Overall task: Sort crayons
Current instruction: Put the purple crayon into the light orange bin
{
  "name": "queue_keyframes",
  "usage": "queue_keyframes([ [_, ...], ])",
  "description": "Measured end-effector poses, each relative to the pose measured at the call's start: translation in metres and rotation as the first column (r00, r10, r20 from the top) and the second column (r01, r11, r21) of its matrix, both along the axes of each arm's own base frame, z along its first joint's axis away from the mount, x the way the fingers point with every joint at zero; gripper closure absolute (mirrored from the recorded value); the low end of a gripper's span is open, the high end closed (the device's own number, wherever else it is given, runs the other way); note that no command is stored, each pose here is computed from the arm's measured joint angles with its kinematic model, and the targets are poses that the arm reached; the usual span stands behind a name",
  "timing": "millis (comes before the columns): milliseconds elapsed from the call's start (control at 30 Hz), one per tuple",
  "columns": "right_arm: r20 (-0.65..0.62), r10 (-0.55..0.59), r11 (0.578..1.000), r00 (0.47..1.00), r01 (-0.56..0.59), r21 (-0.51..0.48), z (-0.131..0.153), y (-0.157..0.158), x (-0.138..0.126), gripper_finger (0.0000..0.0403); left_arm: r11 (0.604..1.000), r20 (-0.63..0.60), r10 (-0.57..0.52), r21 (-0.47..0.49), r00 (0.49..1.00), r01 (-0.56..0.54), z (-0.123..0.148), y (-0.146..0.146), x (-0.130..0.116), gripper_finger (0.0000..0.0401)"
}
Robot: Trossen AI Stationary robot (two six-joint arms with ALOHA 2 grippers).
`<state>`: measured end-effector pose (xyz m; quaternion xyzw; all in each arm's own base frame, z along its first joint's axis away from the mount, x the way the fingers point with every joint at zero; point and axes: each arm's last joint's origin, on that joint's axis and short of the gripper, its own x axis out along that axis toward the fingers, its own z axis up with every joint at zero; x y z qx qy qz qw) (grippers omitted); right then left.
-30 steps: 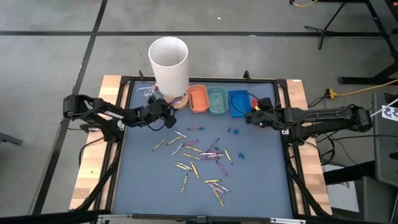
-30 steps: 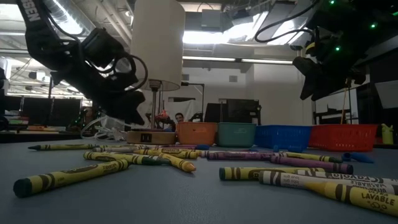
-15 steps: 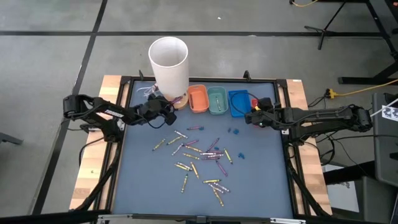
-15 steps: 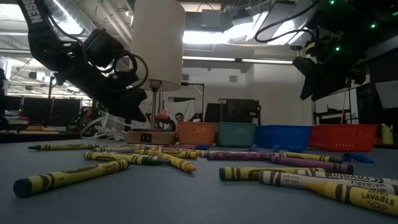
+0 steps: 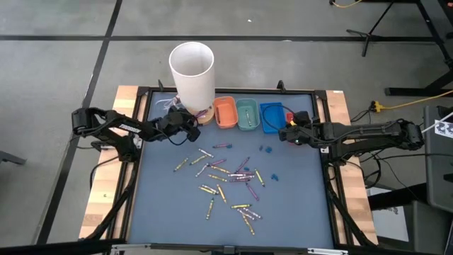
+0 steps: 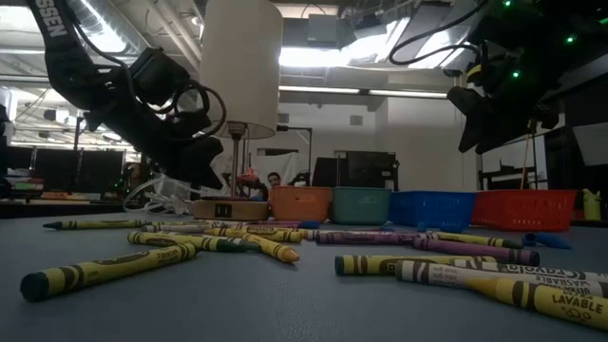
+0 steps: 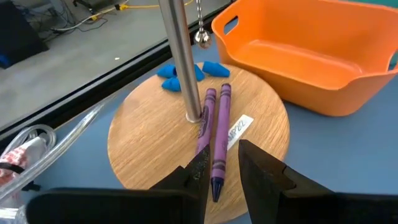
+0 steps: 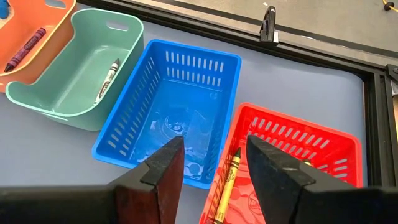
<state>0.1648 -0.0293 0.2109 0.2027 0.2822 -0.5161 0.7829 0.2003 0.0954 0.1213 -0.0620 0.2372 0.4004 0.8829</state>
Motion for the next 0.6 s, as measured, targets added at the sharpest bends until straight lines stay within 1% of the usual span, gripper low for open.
queue_keyframes([
  [133,0.000,0.000,1.000,1.000,0.000,0.000,0.0000,0.0000,0.0000,0.0230,1.000,-0.030,-0.017,-0.024,0.999,0.017,-0.0031,-0.0011,-0.0013,0.0332],
  [367,0.000,0.000,1.000,1.000,0.000,0.000,0.0000,0.0000,0.0000,0.0230,0.999,-0.037,-0.022,-0.031,0.999,0.021,-0.0039,-0.0014,-0.0017,0.0332],
  [600,0.000,0.000,1.000,1.000,0.000,0.000,0.0000,0.0001,0.0000,0.0230,0.997,-0.050,-0.051,-0.062,0.997,0.048,-0.0061,-0.0027,-0.0023,0.0332],
])
